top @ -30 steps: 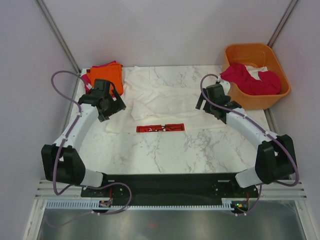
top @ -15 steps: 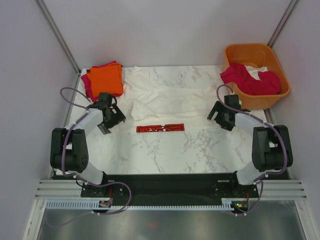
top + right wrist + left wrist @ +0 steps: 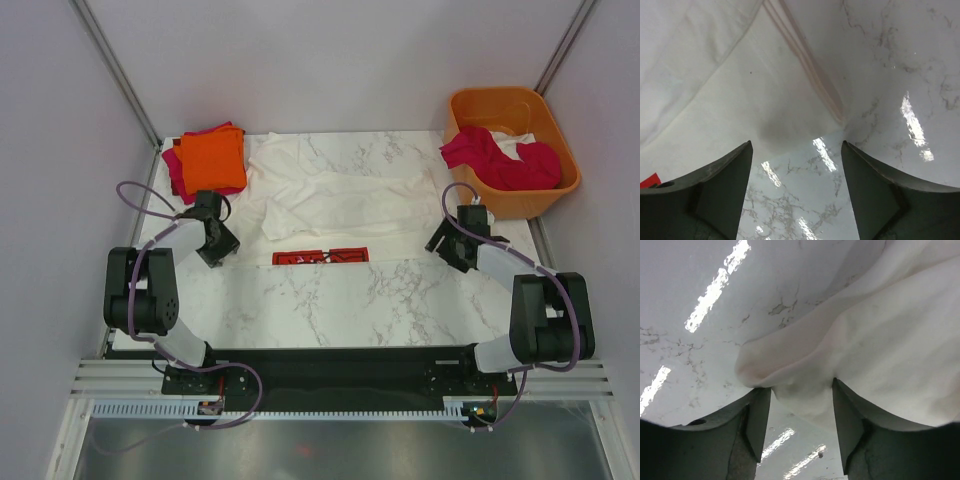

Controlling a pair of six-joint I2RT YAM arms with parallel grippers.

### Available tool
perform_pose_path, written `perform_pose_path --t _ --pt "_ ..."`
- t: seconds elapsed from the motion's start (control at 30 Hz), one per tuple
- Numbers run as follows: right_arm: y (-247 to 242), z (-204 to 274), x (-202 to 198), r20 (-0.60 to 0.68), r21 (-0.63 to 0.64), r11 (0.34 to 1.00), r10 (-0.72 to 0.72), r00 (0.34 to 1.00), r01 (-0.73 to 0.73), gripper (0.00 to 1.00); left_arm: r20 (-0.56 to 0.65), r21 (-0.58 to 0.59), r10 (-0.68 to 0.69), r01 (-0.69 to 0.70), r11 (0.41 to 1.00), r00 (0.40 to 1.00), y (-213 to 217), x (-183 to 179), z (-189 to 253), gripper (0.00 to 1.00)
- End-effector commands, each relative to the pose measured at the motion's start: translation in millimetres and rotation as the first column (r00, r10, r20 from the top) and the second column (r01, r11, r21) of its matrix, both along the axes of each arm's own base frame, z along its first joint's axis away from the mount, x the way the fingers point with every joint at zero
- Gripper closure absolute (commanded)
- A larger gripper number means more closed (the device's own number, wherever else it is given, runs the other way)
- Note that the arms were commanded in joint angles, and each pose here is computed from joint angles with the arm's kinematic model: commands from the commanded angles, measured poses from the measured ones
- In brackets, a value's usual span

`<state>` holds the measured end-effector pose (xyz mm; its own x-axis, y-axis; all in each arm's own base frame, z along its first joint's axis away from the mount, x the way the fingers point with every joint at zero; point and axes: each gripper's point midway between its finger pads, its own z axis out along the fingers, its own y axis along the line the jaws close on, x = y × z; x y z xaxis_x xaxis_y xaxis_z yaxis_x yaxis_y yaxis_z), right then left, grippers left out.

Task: Fold and stack the t-shirts
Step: Fold the tshirt

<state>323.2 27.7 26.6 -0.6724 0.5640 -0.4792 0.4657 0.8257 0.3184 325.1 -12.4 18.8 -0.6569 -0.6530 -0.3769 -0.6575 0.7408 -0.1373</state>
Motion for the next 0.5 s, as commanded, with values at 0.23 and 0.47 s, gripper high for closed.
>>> perform_pose_path --t 0.23,0.47 --pt "-5.4 -26.6 -15.9 -0.074 -0.022 1.000 -0.009 0.997 0.008 0.61 0.014 -0.005 0.038 -0.038 0.999 0.999 3.6 7.5 -19.7 0.79" --pt "-6.0 -20.9 -16.5 -0.062 -0.023 1.000 -0.008 0.998 0.007 1.00 0.051 -0.020 0.030 -0.029 0.999 0.998 1.0 0.0 -7.4 0.98"
